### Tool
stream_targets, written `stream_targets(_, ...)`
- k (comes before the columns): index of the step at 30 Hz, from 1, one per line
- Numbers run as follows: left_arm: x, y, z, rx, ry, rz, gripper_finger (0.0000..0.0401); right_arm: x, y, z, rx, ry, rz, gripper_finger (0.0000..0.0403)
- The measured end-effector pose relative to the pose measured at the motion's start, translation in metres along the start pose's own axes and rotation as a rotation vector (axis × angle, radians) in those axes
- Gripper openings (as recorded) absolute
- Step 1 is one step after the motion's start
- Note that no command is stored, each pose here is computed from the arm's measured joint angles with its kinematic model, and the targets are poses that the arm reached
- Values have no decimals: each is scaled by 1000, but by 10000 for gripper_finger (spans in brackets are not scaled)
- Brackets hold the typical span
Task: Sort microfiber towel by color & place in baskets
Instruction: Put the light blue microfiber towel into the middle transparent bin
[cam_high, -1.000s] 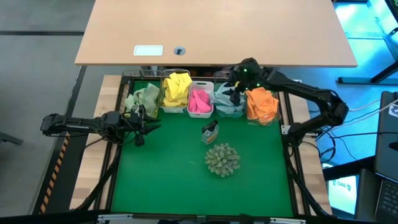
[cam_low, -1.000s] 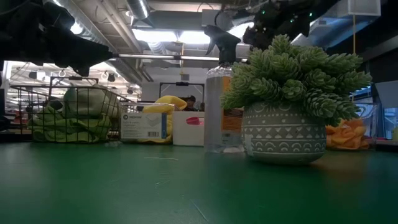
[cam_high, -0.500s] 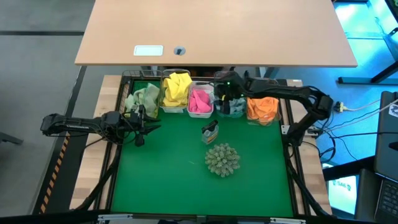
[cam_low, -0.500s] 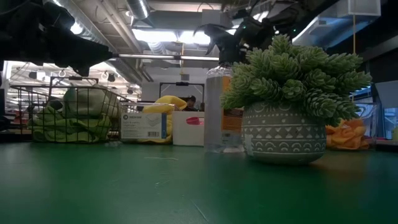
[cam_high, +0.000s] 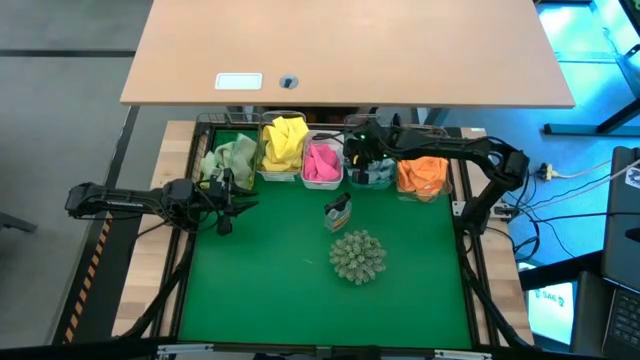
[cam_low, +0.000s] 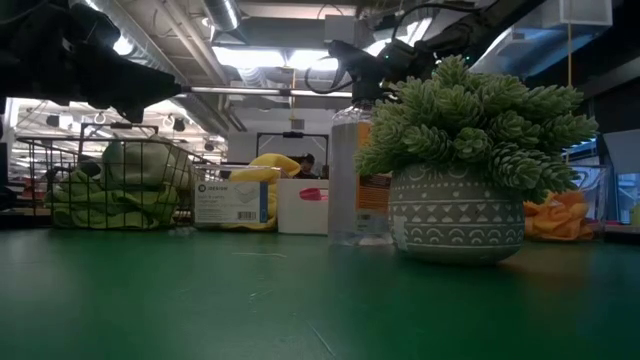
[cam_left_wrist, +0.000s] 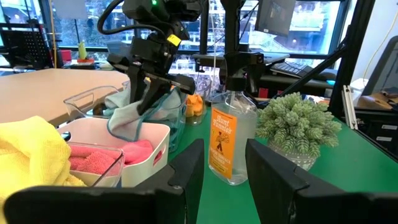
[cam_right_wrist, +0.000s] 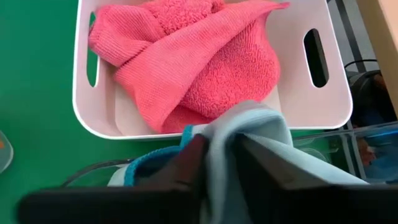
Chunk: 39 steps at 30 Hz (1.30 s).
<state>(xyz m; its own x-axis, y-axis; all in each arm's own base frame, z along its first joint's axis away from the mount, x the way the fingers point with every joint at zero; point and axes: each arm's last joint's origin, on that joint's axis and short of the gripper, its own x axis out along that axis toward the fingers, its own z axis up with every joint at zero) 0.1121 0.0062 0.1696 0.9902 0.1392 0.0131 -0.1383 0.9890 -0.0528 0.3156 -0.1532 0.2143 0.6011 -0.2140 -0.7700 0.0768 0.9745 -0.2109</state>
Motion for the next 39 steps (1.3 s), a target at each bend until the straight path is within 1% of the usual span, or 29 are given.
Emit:
stream_targets(3, 0, 0, 0, 0, 0, 0, 112, 0, 0, 0, 0, 0, 0, 28)
stream_targets(4, 0, 0, 0, 0, 0, 0, 112, 0, 0, 0, 0, 0, 0, 15)
stream_targets(5, 0, 0, 0, 0, 0, 0, 112, -1, 0, 0, 0, -1, -1, 10)
stream_targets(9, 0, 0, 0, 0, 0, 0, 112, -15, -1, 2, 1, 4, -44, 24)
stream_targets(11, 0, 0, 0, 0, 0, 0, 112, -27, -2, 4, 1, -4, -65, 21)
stream_targets(14, 0, 0, 0, 0, 0, 0, 112, -49, -1, 6, 0, -25, -85, 6)
stream_targets(17, 0, 0, 0, 0, 0, -1, 112, -72, 0, 6, 1, -30, -121, 10)
stream_targets(20, 0, 0, 0, 0, 0, 0, 112, -89, 0, 2, 7, 14, -194, 7)
stream_targets(23, 0, 0, 0, 1, 0, -1, 112, -98, -2, -4, 76, 60, -229, 5)
stream_targets(26, 0, 0, 0, 0, 0, 0, 112, -96, -5, -13, 162, 100, -228, 7)
stream_targets(31, 0, 0, 0, 0, 0, 0, 112, -76, -4, -41, 217, 152, -226, 4)
stream_targets(35, 0, 0, 0, 1, 0, 0, 112, -58, 1, -61, 245, 116, -189, 8)
stream_targets(39, 0, 0, 0, 1, 0, 0, 112, -45, 8, -75, 260, 66, -181, 5)
